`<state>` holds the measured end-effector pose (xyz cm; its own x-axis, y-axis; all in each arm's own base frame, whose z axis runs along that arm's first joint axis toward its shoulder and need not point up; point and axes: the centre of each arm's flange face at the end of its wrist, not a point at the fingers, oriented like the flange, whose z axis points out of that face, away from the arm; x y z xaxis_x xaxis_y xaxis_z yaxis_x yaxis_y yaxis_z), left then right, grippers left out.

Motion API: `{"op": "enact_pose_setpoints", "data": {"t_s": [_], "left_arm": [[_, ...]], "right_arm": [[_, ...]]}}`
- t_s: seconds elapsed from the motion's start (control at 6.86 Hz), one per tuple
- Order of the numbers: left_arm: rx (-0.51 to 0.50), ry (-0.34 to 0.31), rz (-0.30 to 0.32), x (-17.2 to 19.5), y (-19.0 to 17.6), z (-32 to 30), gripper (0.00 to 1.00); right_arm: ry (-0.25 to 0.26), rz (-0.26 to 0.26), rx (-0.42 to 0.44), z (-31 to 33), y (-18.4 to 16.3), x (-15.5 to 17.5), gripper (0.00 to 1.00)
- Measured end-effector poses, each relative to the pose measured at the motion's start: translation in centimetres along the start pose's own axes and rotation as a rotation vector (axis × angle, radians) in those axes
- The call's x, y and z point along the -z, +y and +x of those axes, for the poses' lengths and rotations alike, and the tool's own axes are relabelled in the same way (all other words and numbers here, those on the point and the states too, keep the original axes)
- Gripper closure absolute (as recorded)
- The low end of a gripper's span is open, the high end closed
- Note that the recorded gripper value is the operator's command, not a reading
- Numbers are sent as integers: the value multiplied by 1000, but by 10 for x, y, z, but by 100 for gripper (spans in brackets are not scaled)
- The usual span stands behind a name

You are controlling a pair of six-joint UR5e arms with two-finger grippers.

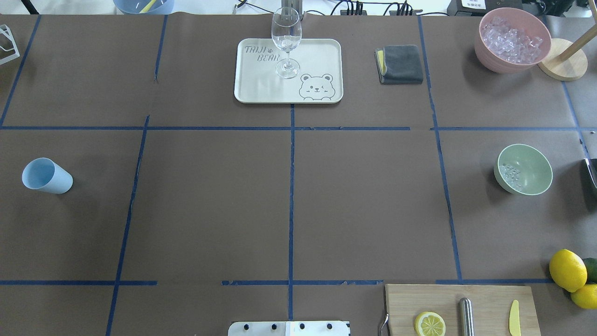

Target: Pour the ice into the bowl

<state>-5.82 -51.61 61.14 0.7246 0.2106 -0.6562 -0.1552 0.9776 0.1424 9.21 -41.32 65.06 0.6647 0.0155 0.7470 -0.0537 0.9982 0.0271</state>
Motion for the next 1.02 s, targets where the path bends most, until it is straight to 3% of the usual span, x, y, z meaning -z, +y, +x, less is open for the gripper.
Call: {"op": "enact_pose_setpoints", "data": {"t_s": [1.02], "left_arm": [[-3, 0, 1, 1, -1, 1, 0]], "right_arm": [[1, 7, 6, -1, -4, 2, 0]]}}
